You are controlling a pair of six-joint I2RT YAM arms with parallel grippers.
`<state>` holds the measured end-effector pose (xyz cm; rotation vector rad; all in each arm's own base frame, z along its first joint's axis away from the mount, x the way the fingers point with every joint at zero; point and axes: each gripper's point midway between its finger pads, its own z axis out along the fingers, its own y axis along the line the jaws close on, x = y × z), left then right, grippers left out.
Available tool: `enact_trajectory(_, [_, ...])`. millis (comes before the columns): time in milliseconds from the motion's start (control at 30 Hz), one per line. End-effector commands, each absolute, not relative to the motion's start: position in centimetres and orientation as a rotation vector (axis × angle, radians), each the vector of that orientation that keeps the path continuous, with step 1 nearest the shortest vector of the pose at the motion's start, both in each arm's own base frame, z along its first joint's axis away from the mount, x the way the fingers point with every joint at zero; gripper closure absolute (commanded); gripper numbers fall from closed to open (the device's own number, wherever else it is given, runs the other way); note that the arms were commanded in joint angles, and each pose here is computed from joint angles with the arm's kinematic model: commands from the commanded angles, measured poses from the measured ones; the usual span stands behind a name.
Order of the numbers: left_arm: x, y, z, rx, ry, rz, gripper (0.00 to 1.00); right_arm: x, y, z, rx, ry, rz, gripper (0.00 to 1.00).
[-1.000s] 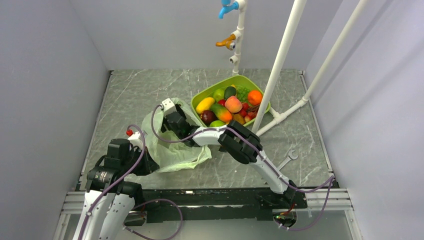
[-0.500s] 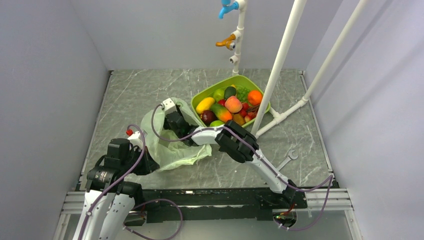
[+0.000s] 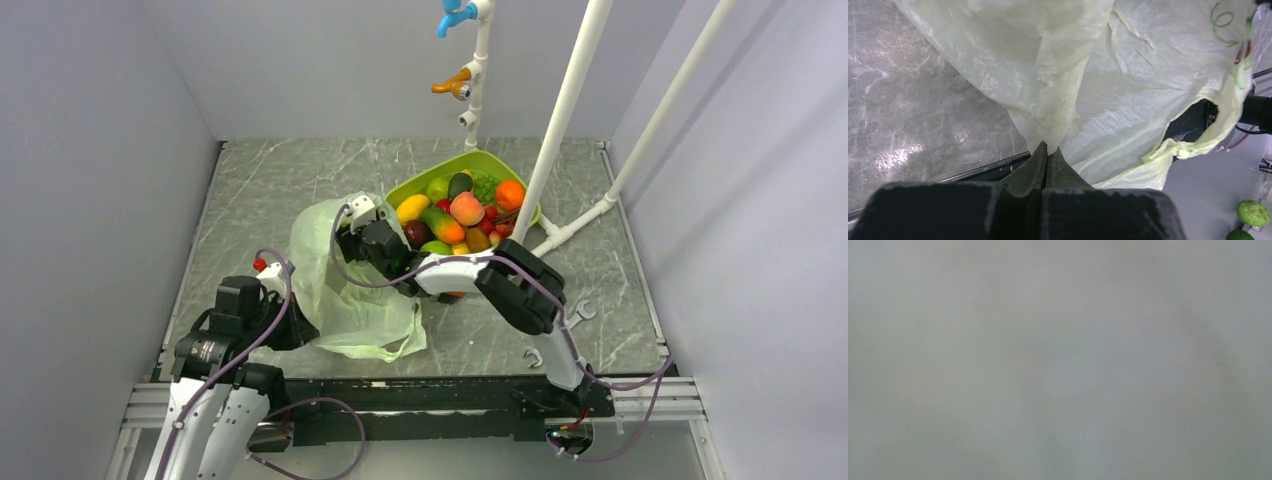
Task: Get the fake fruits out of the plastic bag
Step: Take out the fake fruit from the plastic bag.
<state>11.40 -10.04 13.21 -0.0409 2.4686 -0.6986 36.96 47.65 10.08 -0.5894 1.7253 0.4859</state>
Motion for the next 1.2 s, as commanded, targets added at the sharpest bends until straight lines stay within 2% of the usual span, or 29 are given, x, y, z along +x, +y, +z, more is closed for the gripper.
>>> enact_trajectory(0, [11.6,-10.1,13.4,-0.018,2.452,-0.707,1.0,33.7,47.7,15.2,-0.605,1.674,0.696,0.85])
enact_trajectory(233, [11.6,-10.2,13.4,-0.014,2.459,-0.712,1.0,25.7,47.4,12.6,-0.929,1.838,0.957,0.83])
enact_trajectory(367, [11.6,-10.1,13.5,-0.018,2.448,-0.707,1.0,22.7,45.2,11.5,-1.022,1.916,0.992,0.83])
enact_trajectory(633, [11.6,-10.2,13.4,-0.014,2.453,-0.714,1.0,18.1,43.8,14.2,-1.103,1.842,1.168,0.83])
enact_trajectory(900, [11.6,-10.1,13.6,-0.016,2.437,-0.708,1.0,17.8,43.7,21.2,-1.014,1.664,1.177,0.85])
enact_trajectory(1033, [11.6,-10.2,13.5,-0.014,2.44,-0.712,1.0,19.5,42.3,25.1,-0.935,1.594,1.06,0.88])
enact_trajectory(1167, [11.6,-10.1,13.5,-0.019,2.447,-0.711,1.0,22.0,39.6,28.4,-0.803,1.558,0.89,0.95])
